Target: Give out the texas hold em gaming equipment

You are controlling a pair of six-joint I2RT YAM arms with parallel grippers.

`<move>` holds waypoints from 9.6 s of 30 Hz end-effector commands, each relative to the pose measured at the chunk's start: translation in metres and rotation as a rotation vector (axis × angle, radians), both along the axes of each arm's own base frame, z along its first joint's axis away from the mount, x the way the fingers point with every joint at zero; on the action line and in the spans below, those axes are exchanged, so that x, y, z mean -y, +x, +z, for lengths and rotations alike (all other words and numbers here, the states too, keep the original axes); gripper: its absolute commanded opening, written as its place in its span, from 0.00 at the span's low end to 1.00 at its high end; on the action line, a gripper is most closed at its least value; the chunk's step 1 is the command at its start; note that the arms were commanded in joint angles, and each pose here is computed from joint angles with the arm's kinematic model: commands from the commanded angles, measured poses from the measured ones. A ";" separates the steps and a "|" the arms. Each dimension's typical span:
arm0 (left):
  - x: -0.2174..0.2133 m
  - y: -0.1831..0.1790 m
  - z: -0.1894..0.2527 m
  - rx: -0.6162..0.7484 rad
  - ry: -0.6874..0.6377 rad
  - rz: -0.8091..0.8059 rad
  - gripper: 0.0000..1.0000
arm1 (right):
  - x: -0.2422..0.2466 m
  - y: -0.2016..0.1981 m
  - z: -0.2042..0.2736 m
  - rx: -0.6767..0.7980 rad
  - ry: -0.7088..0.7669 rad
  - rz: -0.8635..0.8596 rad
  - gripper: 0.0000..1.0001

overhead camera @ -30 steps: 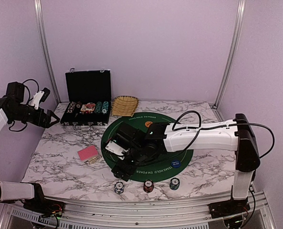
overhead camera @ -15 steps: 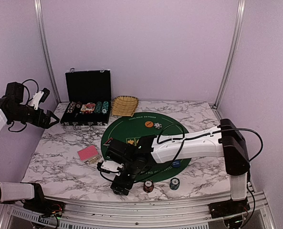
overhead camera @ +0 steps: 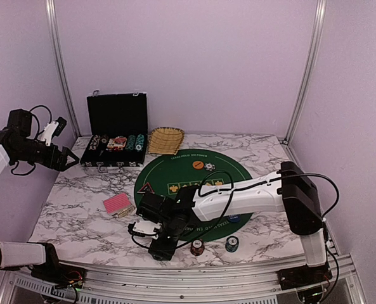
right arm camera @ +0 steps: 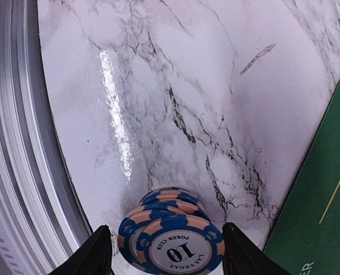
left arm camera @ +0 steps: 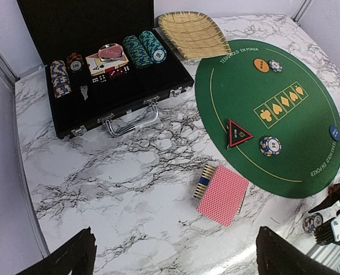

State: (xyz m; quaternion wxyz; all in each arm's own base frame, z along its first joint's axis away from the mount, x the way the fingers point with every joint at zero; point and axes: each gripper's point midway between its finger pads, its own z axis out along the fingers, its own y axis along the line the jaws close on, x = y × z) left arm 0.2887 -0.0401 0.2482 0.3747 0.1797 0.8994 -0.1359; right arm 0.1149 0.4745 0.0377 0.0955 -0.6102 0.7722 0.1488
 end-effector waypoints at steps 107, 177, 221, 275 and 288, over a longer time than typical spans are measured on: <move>0.027 -0.019 -0.034 -0.139 0.013 -0.153 0.99 | 0.194 0.130 -0.007 0.080 -0.075 -0.670 0.11; 0.025 -0.011 -0.016 -0.100 0.041 -0.126 0.99 | 0.111 0.015 0.016 -0.011 -0.104 -0.219 0.53; 0.025 -0.009 -0.011 -0.088 0.040 -0.122 0.99 | 0.106 0.019 0.047 0.026 -0.052 -0.251 0.09; 0.024 -0.009 -0.014 -0.092 0.045 -0.125 0.99 | -0.008 0.151 -0.004 0.047 0.067 -0.435 0.10; 0.023 -0.002 -0.015 -0.101 0.045 -0.120 0.99 | -0.001 0.151 0.006 0.067 0.075 -0.456 0.54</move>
